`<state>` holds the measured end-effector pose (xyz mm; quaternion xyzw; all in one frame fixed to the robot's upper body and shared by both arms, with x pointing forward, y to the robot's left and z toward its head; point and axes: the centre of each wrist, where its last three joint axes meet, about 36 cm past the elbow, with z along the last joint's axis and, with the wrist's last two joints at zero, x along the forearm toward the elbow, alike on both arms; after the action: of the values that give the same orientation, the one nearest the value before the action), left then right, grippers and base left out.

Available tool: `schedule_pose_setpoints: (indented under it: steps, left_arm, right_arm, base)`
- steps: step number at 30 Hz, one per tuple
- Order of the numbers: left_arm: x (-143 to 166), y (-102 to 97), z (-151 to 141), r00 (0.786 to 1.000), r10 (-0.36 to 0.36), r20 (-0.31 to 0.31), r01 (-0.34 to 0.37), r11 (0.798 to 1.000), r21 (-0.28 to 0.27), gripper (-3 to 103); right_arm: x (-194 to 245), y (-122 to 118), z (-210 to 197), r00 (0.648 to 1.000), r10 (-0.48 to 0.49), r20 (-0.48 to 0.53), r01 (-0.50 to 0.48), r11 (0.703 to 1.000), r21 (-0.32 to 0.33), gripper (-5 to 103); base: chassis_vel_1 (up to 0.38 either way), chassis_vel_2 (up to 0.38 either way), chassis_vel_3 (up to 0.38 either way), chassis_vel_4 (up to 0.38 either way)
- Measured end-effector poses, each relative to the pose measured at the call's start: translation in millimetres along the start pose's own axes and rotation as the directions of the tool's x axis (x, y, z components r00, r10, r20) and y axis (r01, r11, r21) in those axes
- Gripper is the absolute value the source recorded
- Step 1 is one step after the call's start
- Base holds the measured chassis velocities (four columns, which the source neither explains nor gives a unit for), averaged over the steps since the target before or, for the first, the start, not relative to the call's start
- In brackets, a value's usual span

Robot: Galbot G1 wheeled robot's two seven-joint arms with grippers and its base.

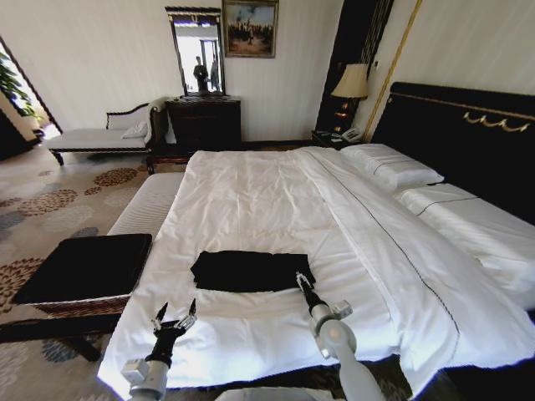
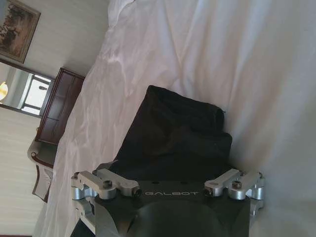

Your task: Fold the clothes on the bed and place them into the basket.

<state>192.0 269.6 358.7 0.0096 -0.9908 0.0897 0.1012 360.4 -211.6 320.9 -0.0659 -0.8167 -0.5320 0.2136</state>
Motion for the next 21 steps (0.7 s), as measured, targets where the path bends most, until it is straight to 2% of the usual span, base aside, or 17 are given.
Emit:
schedule_pose_setpoints:
  steps: [4,10,12,13,16,18,20,21]
  left_arm:
    - [1,-2.3,-4,1.000,0.009,0.008,-0.009,1.000,-0.007,100]
    - [5,-3.4,-12,1.000,0.019,0.016,-0.019,1.000,-0.013,100]
    - [8,-4.1,-13,1.000,0.019,0.016,-0.019,1.000,-0.012,100]
    - [8,-4.1,-13,1.000,0.019,0.016,-0.019,1.000,-0.012,100]
    - [11,-5.6,-17,1.000,0.013,0.019,-0.013,1.000,-0.007,100]
    - [12,-5.9,-18,1.000,0.012,0.020,-0.012,1.000,-0.006,100]
    - [14,-6.3,-20,1.000,0.006,0.023,-0.005,1.000,-0.006,100]
    - [14,-6.3,-20,1.000,0.006,0.023,-0.005,1.000,-0.006,100]
  right_arm:
    - [-12,-4,2,1.000,0.009,0.001,-0.009,1.000,-0.014,101]
    - [-28,-12,-1,1.000,0.019,0.020,-0.018,1.000,-0.019,94]
    - [-34,-14,-3,0.999,0.018,0.034,-0.017,1.000,-0.015,85]
    - [-34,-14,-3,0.999,0.018,0.034,-0.017,1.000,-0.015,85]
    - [-38,-15,-4,0.999,0.017,0.051,-0.016,1.000,-0.020,69]
    - [-38,-16,-4,0.999,0.017,0.051,-0.015,1.000,-0.021,69]
    - [-39,-18,-3,0.998,0.012,0.054,-0.011,1.000,-0.022,58]
    - [-39,-18,-3,0.998,0.012,0.054,-0.011,1.000,-0.022,58]
  base:
    - [0.000,0.000,0.000,0.000]
    - [0.000,0.000,0.000,0.000]
    - [0.000,0.000,0.000,0.000]
    - [0.000,0.000,0.000,0.000]
    - [0.000,0.000,0.000,0.000]
    - [0.000,0.000,0.000,0.000]
    - [0.000,0.000,0.000,0.000]
    - [0.000,0.000,0.000,0.000]
